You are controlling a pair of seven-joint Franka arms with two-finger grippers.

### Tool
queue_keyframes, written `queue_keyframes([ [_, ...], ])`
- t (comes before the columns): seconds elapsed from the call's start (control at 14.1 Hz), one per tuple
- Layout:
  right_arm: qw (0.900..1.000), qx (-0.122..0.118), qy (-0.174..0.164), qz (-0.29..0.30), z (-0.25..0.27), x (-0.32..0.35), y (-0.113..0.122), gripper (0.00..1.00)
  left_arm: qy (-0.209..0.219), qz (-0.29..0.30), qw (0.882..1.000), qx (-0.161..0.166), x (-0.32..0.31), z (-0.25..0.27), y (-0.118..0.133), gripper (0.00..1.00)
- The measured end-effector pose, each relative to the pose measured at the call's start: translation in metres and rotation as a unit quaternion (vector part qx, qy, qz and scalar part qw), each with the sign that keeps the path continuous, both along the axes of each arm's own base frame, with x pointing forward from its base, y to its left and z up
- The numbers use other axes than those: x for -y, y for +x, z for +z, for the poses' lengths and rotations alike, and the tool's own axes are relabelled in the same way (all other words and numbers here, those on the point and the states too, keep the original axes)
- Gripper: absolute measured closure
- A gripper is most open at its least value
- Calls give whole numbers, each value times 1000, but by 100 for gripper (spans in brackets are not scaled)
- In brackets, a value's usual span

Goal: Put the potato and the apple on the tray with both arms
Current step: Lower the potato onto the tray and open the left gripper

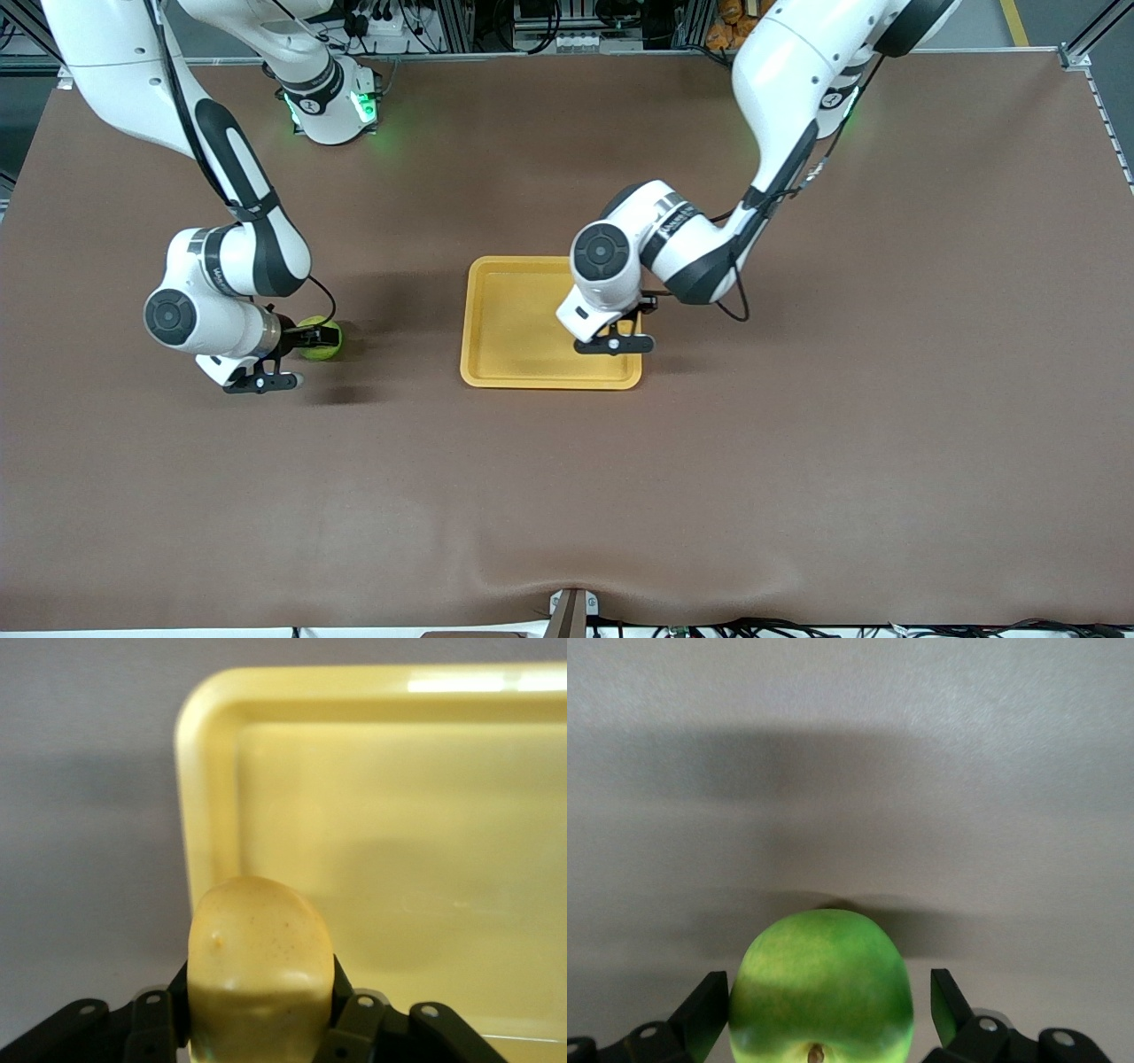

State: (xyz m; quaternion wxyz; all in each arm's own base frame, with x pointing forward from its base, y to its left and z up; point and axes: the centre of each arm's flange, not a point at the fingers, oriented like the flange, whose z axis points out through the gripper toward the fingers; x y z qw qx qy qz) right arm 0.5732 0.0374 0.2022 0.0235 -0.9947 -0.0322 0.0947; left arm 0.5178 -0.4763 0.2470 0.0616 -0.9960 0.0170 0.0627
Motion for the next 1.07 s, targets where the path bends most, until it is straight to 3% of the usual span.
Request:
queue_keyframes([
  [0.21,1000,1,0,1,-3,-2,-4,13,11,-11,1000,1,11,-22,-6,44],
  [0.64,1000,-7,0,2,1,-2,-1,13,27,-18,999,-4,14,-65,-14,44],
  [0.71,1000,-12,1,3,7,-3,3,13,27,-18,999,-4,14,-66,-14,39],
  [0.99,1000,-22,4,6,28,-6,17,13,18,-16,1000,10,17,-53,-5,1],
  [1.07,1000,-23,4,5,31,-6,19,13,12,-14,1000,19,19,-41,-1,0],
])
